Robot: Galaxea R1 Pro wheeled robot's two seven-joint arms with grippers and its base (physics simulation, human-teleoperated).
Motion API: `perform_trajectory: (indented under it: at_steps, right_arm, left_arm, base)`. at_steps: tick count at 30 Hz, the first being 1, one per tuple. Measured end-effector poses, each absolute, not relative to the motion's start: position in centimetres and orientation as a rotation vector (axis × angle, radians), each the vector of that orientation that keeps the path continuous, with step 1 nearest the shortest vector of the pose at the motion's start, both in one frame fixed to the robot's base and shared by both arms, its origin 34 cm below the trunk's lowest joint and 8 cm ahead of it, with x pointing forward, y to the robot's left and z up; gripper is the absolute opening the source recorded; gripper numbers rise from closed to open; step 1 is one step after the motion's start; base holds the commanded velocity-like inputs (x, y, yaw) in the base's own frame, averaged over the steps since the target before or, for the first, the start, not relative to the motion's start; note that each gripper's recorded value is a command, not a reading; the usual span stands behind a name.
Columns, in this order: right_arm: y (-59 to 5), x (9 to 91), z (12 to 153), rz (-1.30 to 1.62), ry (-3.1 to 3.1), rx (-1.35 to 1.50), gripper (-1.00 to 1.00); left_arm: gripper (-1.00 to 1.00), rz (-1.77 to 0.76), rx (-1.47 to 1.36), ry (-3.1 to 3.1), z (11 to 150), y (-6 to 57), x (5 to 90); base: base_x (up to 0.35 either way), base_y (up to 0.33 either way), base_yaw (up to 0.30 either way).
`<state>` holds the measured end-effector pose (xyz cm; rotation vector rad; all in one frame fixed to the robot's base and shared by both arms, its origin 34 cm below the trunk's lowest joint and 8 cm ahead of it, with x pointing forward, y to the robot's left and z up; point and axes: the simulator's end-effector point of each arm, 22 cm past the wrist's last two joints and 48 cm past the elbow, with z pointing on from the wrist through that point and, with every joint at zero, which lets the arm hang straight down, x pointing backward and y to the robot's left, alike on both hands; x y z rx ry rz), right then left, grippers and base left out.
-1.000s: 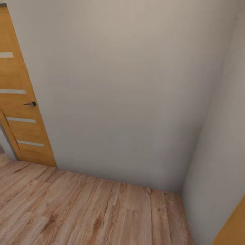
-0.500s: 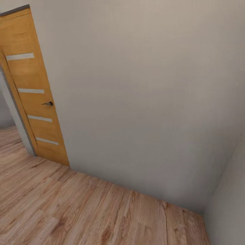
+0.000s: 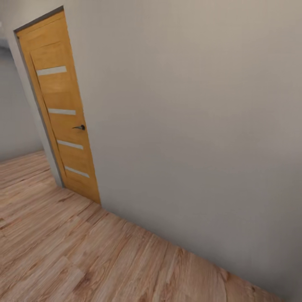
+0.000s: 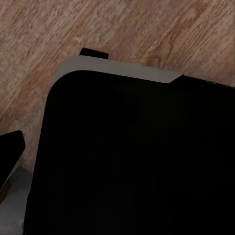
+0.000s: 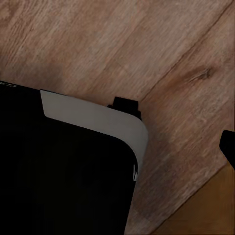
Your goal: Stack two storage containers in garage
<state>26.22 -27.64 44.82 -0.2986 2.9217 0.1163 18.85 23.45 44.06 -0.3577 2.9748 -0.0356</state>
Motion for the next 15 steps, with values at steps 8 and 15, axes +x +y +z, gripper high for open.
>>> perform_trajectory:
  at_steps: [8, 15]
  right_arm:
    - [-27.65, 26.22, 44.82, 0.116, 2.922, -0.298, 1.0]
    - [-27.64, 26.22, 44.82, 0.116, 2.922, -0.299, 1.0]
  left_arm:
    - [1.0, -0.036, -0.358, 2.974, 44.06, 23.45, 18.88]
    - [1.0, -0.036, -0.357, 2.974, 44.06, 23.45, 18.91]
  base:
    - [0.241, 0.0, 0.267]
    - [0.199, 0.0, 0.268]
